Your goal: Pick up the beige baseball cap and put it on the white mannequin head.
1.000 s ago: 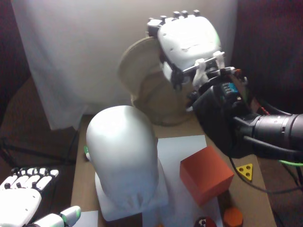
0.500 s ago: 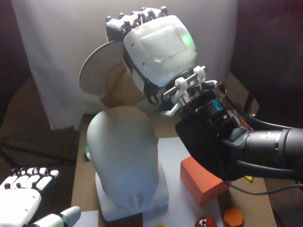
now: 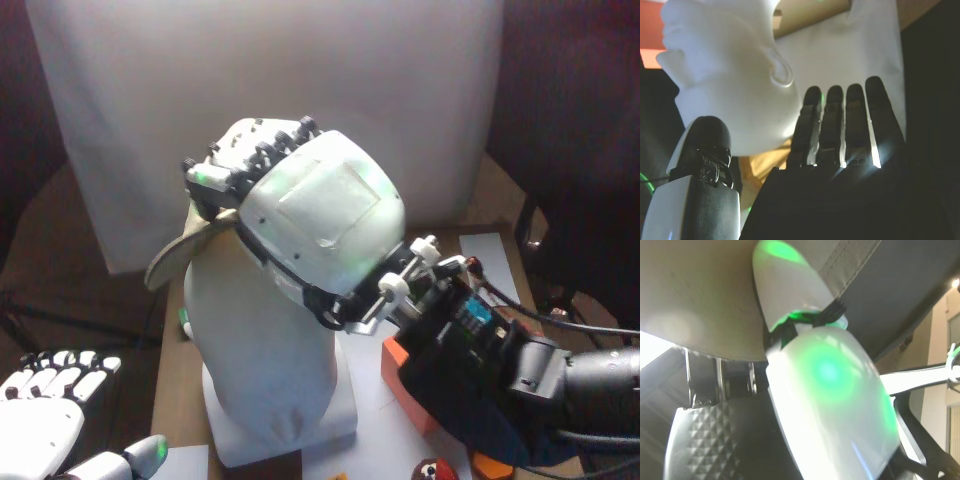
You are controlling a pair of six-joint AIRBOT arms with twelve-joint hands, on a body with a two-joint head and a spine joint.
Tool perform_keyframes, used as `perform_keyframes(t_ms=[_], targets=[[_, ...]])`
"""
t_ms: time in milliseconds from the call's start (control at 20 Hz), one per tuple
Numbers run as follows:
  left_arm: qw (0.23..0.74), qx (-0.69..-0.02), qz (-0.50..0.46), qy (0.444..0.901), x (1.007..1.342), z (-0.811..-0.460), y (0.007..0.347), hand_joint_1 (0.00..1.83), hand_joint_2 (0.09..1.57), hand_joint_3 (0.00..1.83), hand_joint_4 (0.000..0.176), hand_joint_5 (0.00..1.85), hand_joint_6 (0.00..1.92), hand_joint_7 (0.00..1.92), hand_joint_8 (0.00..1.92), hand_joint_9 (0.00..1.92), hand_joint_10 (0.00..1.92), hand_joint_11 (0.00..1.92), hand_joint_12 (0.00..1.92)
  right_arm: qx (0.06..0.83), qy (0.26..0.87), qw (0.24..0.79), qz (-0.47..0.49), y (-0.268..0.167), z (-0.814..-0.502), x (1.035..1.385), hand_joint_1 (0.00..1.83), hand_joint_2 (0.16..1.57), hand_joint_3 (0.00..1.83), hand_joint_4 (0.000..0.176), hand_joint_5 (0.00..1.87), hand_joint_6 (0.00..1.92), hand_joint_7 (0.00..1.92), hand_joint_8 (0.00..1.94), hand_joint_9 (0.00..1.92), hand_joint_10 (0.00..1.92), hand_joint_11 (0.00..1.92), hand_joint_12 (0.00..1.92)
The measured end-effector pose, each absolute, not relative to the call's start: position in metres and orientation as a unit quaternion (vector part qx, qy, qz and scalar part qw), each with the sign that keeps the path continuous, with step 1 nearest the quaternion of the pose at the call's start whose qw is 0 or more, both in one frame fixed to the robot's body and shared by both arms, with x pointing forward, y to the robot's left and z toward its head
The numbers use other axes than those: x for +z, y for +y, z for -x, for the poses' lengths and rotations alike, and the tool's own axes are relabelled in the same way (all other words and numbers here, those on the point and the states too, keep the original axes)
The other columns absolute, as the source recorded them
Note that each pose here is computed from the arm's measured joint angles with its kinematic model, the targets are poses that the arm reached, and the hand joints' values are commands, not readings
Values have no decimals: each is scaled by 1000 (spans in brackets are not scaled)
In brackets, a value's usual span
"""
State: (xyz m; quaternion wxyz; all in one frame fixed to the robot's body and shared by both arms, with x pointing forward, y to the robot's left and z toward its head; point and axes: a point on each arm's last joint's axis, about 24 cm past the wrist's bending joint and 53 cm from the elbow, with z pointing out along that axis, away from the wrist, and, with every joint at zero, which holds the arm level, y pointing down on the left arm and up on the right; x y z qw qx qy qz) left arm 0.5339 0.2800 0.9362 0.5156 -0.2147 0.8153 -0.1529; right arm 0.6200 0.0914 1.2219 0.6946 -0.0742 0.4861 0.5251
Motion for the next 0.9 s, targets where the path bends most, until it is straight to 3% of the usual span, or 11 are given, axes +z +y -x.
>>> perform_keyframes(t_ms=[350, 600, 900], targets=[[516, -153, 216, 815, 936, -534, 281, 0, 1190, 0, 0, 94, 2, 63, 2, 28, 3, 0, 242, 529, 526, 655, 118, 106, -584, 1183, 1365, 1165, 0, 0, 788, 1036, 915, 1089, 851, 1468, 808, 1513], [517, -154, 214, 814, 937, -533, 281, 0, 1190, 0, 0, 99, 1, 88, 2, 52, 2, 0, 303, 497, 587, 635, 68, 88, -602, 1150, 1365, 1165, 0, 0, 790, 1033, 913, 1092, 850, 1470, 818, 1516], [518, -154, 221, 812, 936, -531, 284, 0, 1190, 0, 0, 96, 0, 63, 0, 45, 0, 0, 283, 489, 603, 627, 69, 85, -598, 1135, 1365, 1166, 0, 0, 788, 1028, 910, 1100, 848, 1474, 803, 1505]])
